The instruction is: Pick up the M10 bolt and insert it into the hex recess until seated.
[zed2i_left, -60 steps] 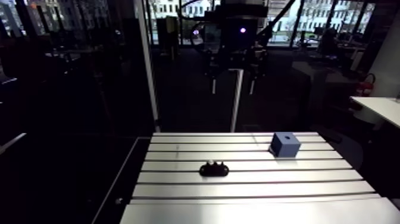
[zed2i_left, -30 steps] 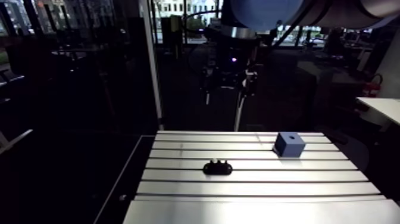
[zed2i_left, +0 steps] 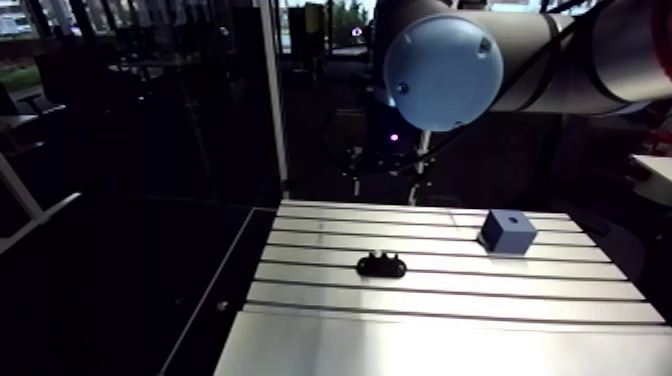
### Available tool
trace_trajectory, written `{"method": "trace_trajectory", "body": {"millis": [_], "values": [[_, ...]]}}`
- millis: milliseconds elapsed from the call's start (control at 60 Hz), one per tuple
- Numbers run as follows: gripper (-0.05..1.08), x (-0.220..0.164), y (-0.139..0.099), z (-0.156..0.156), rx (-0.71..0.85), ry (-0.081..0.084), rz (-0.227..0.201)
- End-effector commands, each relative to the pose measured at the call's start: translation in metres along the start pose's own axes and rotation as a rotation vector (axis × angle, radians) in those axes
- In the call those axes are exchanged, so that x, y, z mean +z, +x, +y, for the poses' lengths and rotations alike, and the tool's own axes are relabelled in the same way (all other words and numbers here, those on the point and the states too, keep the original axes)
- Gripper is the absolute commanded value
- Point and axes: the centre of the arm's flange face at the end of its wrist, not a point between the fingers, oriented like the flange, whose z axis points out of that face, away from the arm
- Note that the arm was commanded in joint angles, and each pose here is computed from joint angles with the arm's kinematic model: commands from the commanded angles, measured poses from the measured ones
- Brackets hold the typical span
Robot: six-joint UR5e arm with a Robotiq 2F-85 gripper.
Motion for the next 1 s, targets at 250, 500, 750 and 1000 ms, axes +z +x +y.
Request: {"method": "trace_trajectory", "body": {"millis": [250, 500, 750, 1000], "values": [[0.09, 0.042, -0.005, -0.009, -0.008, 0.0, 0.02], [0.37, 0.046, -0.01, -0.009, 0.03, -0.009, 0.013], [0.41, 0.051, -0.017, -0.01, 0.026, -0.012, 0.006], [0.43, 0.059, -0.023, -0.009, 0.024, -0.013, -0.012]]}}
